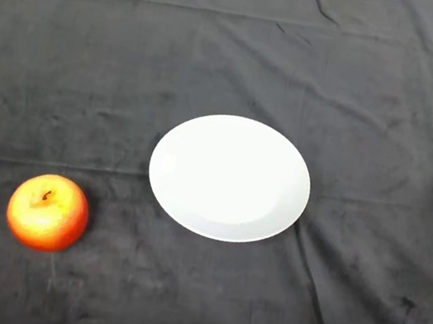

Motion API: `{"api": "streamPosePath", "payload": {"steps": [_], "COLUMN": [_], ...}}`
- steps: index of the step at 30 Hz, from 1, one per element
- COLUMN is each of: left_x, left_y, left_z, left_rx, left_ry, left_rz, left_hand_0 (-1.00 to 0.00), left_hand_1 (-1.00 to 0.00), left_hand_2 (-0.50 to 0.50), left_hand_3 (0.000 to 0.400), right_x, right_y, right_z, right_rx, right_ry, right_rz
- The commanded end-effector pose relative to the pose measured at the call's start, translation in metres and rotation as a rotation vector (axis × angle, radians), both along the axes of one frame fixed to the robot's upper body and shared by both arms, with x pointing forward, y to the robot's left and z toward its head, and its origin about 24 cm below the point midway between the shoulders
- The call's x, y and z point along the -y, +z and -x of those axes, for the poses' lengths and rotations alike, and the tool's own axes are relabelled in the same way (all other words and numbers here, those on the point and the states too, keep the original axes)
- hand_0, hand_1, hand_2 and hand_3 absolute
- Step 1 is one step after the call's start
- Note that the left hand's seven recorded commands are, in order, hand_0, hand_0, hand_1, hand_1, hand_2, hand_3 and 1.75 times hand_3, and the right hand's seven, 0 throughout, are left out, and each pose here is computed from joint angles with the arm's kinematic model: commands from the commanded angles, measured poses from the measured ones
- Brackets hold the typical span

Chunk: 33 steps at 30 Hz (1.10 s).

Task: Move the apple to the plate

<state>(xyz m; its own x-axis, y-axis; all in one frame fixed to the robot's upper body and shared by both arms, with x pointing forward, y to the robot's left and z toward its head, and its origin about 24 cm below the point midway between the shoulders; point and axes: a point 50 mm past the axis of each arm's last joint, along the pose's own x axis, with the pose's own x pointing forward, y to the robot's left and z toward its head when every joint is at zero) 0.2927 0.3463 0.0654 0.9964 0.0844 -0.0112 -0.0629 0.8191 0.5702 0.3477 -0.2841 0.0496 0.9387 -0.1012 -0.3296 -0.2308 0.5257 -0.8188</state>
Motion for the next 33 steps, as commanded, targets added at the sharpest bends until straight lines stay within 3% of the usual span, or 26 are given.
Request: {"api": "streamPosePath", "payload": {"steps": [1, 15, 33], "left_x": [0.012, 0.043, 0.099], "left_y": [-0.001, -0.009, -0.012], "left_z": [-0.001, -0.012, -0.031], "left_rx": [-0.012, -0.123, -0.114], "left_ry": [-0.094, -0.305, -0.481], "left_rz": [-0.043, -0.047, -0.045], "left_hand_0": [0.00, 0.00, 0.00], "left_hand_1": [0.00, 0.00, 0.00], "left_hand_2": [0.00, 0.00, 0.00], "left_hand_3": [0.000, 0.000, 0.000], "right_x": [0.0086, 0.0086, 0.0085], "right_y": [0.0047, 0.0047, 0.0046], "right_z": [0.0015, 0.0015, 0.0016], "right_rx": [0.008, 0.008, 0.009], "right_ry": [-0.0108, -0.0108, -0.0110], "right_rz": [0.031, 0.031, 0.030]}}
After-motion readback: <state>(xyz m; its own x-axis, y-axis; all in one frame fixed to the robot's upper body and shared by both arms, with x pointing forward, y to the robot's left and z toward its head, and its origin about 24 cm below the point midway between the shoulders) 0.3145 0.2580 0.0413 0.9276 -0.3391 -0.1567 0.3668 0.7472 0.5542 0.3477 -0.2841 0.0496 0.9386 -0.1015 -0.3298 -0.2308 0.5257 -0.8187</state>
